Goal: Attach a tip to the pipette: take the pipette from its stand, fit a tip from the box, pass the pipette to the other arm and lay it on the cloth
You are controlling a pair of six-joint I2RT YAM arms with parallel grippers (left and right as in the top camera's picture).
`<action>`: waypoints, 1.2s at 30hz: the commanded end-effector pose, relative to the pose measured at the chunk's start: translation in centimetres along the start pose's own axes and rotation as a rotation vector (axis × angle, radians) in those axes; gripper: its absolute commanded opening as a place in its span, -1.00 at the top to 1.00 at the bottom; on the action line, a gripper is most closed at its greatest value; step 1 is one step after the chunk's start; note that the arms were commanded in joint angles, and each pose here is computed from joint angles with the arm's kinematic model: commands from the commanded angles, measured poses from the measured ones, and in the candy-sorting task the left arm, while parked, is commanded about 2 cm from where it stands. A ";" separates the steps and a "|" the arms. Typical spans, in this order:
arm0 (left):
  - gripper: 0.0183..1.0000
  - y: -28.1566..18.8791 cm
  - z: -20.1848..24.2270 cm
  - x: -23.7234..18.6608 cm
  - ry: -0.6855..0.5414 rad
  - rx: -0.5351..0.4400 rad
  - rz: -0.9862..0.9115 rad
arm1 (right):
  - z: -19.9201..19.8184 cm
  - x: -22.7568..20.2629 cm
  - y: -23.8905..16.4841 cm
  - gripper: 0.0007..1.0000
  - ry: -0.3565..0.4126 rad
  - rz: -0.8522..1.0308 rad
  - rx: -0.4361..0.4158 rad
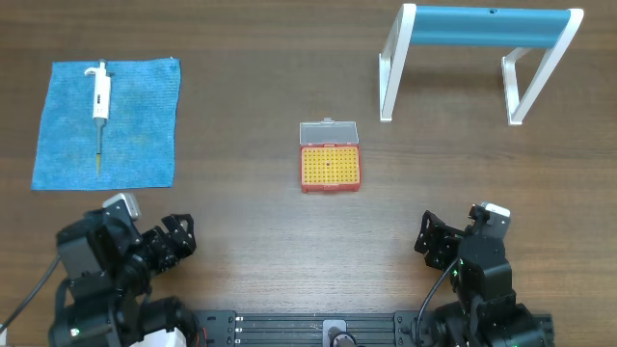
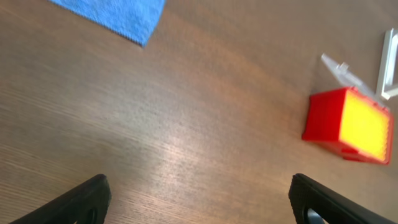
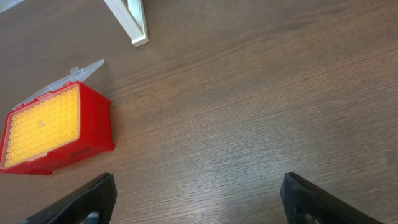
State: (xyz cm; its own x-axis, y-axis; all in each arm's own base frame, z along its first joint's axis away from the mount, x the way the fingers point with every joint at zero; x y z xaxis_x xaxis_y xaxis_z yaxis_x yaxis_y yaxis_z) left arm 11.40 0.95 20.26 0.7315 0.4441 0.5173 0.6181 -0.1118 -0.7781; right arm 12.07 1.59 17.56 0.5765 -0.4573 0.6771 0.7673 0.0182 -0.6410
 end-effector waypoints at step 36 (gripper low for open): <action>-1.00 6.3 0.3 1.9 0.210 -0.113 -0.839 | -0.2 0.1 0.0 -0.72 0.011 -0.015 -0.013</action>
State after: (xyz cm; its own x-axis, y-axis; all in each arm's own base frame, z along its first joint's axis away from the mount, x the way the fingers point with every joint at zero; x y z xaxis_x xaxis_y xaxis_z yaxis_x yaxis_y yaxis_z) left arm 16.65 1.08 16.22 0.0637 0.2540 0.9651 0.9948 0.0612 -0.0817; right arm 12.04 1.58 17.41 0.5800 -0.4566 0.6746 0.7638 0.0169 -0.6452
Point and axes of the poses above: each gripper's point midway between its finger pads, its own y axis out along the fingers, its own z axis along the line the jaws close on, x = y × z, the point moved 8 cm from there along -y, back along the fingers, and after that the axes turned 5 degrees about y, right-handed, at the moved point
